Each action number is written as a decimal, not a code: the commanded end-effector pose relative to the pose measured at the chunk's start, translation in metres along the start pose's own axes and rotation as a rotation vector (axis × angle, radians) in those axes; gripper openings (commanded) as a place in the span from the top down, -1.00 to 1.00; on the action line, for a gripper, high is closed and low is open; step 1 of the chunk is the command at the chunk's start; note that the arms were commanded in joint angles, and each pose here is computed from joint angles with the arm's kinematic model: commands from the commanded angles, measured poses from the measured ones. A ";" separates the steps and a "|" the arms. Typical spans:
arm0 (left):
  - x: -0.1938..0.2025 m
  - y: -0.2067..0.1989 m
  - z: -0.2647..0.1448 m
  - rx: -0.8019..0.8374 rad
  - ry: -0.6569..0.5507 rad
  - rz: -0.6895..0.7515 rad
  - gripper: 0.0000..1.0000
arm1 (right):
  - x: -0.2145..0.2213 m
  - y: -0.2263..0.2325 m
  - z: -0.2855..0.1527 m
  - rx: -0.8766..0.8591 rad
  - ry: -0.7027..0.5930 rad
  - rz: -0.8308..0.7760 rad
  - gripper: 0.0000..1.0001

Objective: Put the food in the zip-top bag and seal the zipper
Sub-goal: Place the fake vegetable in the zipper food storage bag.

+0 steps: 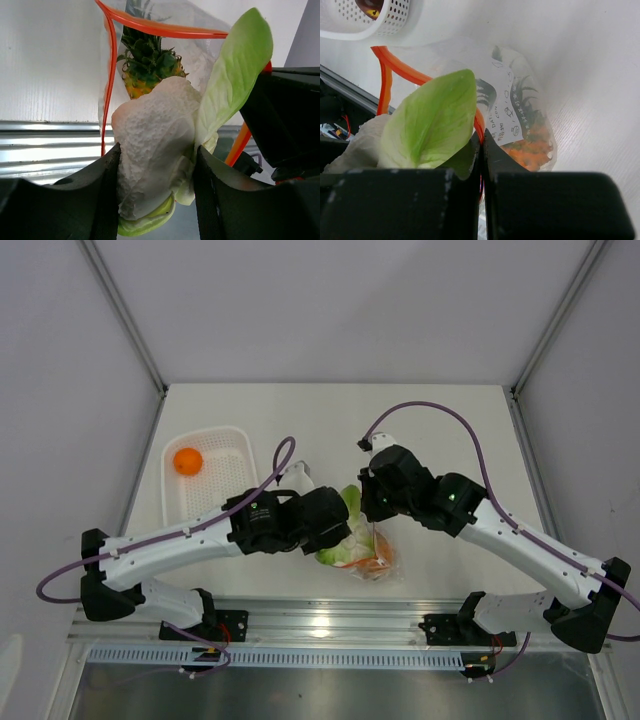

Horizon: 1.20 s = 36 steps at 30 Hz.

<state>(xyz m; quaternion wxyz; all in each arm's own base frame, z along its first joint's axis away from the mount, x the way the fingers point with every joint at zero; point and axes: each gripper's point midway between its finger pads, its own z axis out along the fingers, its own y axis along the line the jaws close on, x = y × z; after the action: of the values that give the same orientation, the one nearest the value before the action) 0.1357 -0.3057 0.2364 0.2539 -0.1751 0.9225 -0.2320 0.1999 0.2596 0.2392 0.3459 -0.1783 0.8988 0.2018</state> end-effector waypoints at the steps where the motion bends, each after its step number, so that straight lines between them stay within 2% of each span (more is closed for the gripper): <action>1: 0.009 -0.005 -0.005 0.022 0.049 -0.039 0.99 | -0.020 0.004 -0.008 -0.004 -0.066 0.012 1.00; 11: 0.011 -0.001 0.001 -0.067 0.166 -0.217 0.99 | -0.018 0.011 -0.012 -0.050 -0.075 0.017 1.00; 19: -0.013 0.001 0.016 -0.134 0.172 -0.349 0.99 | -0.016 0.013 -0.015 -0.057 -0.075 0.018 1.00; 27: -0.026 -0.001 0.032 -0.191 0.157 -0.391 0.99 | -0.015 0.017 -0.014 -0.070 -0.071 0.015 1.00; 36: -0.036 0.001 0.063 -0.301 0.128 -0.401 0.90 | -0.013 0.020 -0.013 -0.086 -0.061 0.016 1.00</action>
<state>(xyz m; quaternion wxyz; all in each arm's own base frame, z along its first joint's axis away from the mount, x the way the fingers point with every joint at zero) 0.1881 -0.3084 0.1897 0.1067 -0.3589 0.9165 -0.1409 0.1938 0.2646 0.2429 0.3451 -0.1848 0.8945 0.2159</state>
